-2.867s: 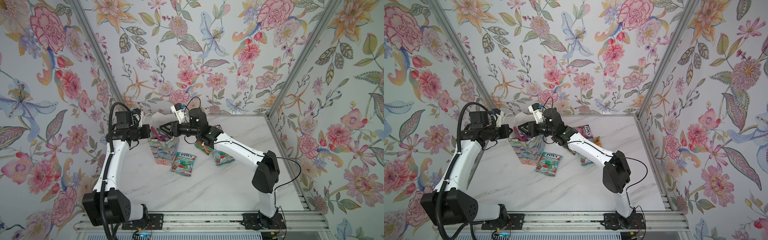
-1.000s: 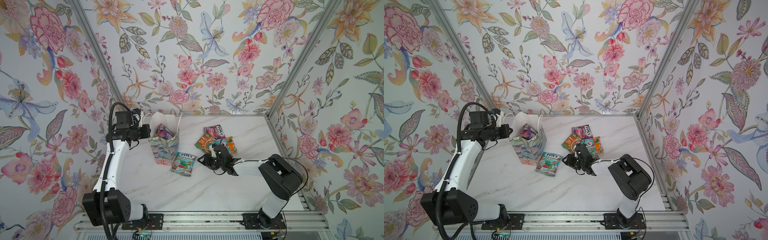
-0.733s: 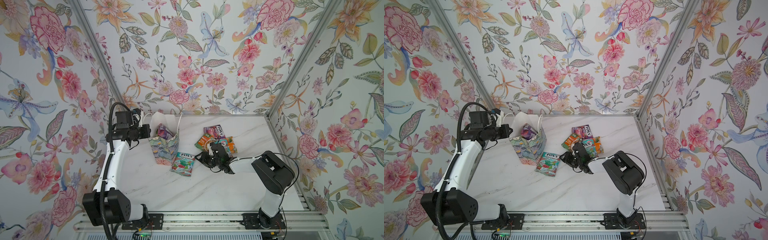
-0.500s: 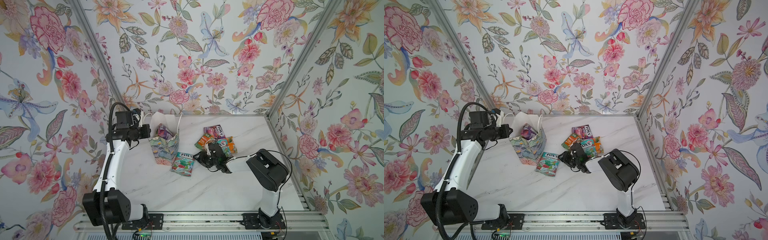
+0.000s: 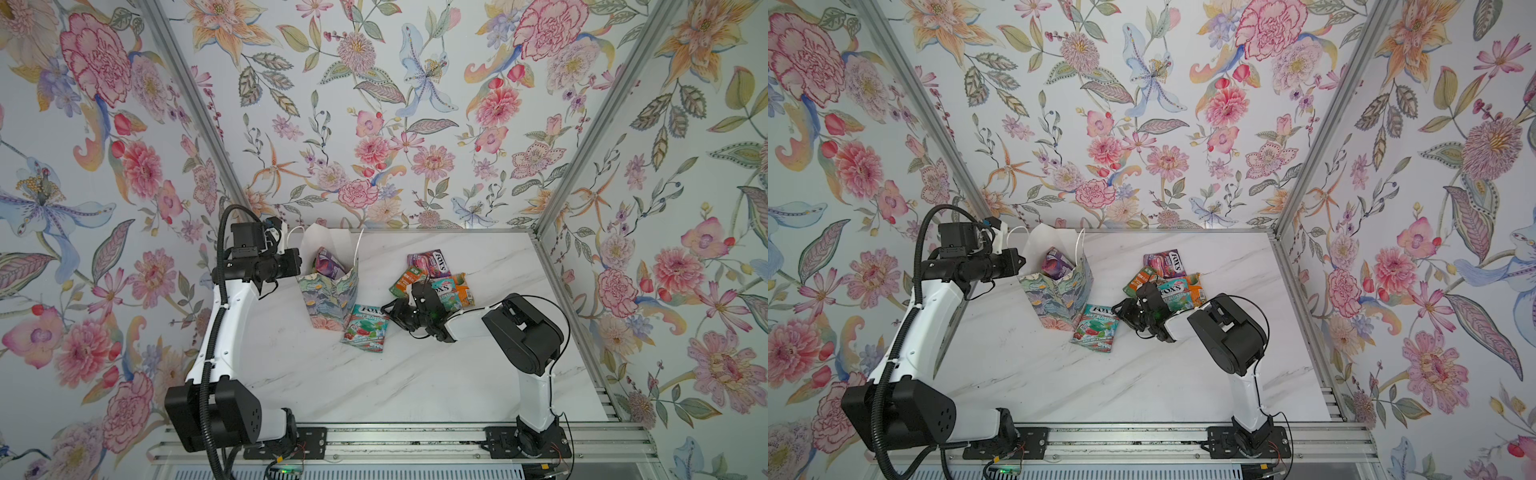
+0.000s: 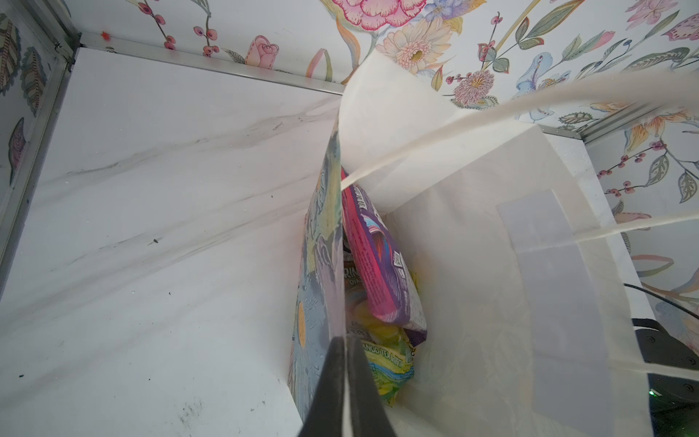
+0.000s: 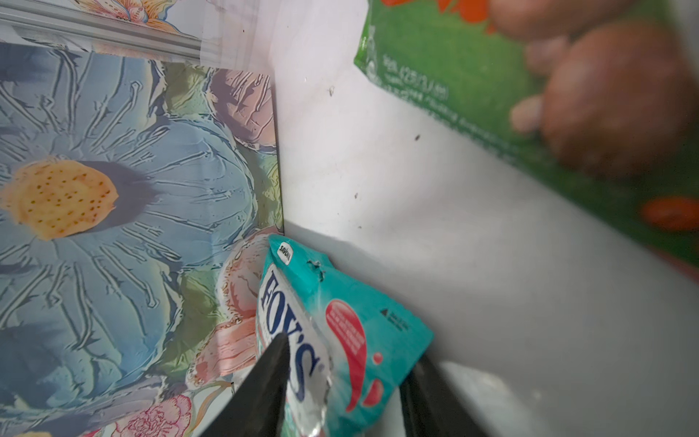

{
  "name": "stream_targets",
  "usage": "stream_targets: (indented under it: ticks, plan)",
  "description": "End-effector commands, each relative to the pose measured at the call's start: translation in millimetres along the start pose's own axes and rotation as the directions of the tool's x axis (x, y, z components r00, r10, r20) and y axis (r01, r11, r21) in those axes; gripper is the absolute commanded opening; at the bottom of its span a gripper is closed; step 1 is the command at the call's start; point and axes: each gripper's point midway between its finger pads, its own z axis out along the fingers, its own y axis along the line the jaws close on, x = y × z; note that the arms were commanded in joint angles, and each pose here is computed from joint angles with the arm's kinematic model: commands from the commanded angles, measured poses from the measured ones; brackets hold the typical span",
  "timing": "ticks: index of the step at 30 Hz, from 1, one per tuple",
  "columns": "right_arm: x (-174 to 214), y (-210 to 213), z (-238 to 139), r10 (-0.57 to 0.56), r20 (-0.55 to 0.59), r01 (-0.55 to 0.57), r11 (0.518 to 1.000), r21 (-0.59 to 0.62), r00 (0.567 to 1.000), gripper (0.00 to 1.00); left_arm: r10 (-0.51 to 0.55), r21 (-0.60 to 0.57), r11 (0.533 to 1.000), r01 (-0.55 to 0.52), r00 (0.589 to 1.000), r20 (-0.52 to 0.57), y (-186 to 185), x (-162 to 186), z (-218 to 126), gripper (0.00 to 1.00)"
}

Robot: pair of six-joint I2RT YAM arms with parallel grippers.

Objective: Place the snacks into the paper bag
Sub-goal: 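Close the right gripper on the teal Mint Blossom bag's top edge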

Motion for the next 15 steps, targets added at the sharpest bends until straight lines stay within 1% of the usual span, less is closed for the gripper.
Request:
stream_targets:
  ticks: [1, 6, 11, 15]
  plan:
    - [1.5, 9.3, 6.7, 0.010, -0.013, -0.010, 0.999, -0.039, 1.000, 0.48, 0.013, 0.020, 1.000, -0.013, 1.000, 0.011, -6.7, -1.7, -4.0, 0.02]
    - [16.4, 13.4, -1.3, -0.012, -0.038, 0.010, 0.999, -0.045, 0.999, 0.50, 0.013, 0.019, 1.000, -0.014, 1.000, 0.020, -7.0, -2.1, -5.8, 0.02]
    - [31.9, 14.0, -12.7, -0.036, -0.042, 0.035, 0.999, -0.037, 0.998, 0.51, 0.020, 0.011, 1.000, -0.021, 1.000, 0.016, -6.1, -1.9, -6.9, 0.02]
    - [39.8, 18.9, -13.2, -0.060, -0.052, 0.058, 0.998, -0.040, 0.997, 0.50, 0.015, 0.018, 1.000, -0.015, 1.000, 0.021, -7.2, -2.5, -6.3, 0.02]
